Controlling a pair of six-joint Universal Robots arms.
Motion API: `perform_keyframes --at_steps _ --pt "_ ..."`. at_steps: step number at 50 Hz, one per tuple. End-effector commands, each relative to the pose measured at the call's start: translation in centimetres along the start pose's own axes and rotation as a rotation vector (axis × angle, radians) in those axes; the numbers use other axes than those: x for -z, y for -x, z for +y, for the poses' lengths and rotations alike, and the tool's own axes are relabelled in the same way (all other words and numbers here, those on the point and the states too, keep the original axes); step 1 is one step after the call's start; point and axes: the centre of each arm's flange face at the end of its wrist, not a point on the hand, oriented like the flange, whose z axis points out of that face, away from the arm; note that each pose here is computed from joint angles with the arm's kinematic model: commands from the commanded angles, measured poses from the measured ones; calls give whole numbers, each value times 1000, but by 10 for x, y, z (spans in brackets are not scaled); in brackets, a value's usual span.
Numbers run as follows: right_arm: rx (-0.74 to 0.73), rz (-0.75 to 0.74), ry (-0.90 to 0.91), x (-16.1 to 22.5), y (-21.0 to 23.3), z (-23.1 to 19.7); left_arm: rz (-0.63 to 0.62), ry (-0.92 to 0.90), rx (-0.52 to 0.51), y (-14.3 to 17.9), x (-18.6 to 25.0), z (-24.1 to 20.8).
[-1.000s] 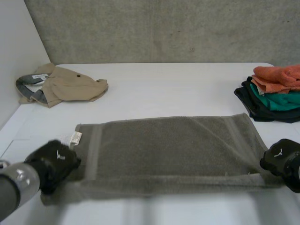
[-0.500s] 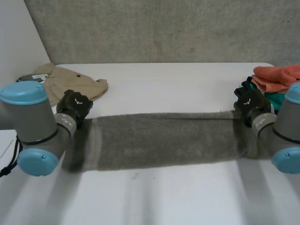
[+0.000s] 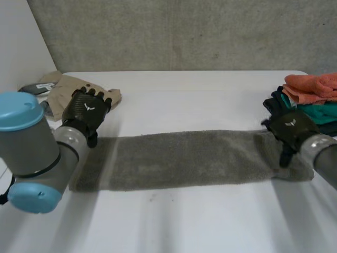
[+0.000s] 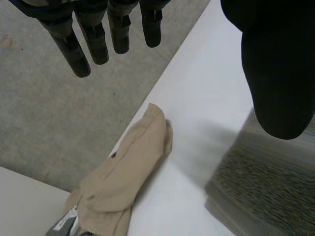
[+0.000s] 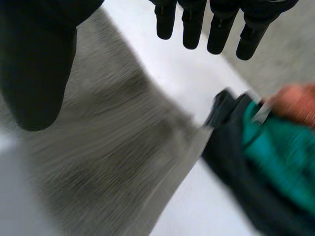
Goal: Fold the laundry.
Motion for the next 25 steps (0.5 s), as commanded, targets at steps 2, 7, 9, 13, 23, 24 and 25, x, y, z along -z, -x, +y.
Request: perform_keyframes --at_steps 2,7,9,13,23,24,25 --pt "-90 -39 78 9 -10 34 55 23 1 -11 13 10" --pt "-88 -2 65 3 -16 43 56 12 0 -15 12 11" --pt "-86 -5 75 -1 -15 48 53 6 0 -15 12 10" --pt "-90 12 90 -9 -18 57 53 4 2 -15 12 10" --pt "-10 250 161 -1 -85 81 27 -30 3 -6 17 -1" --pt "2 269 176 1 -92 86 26 -27 3 -6 17 -1" --pt "18 286 190 2 -99 89 25 -29 3 -6 17 -2"
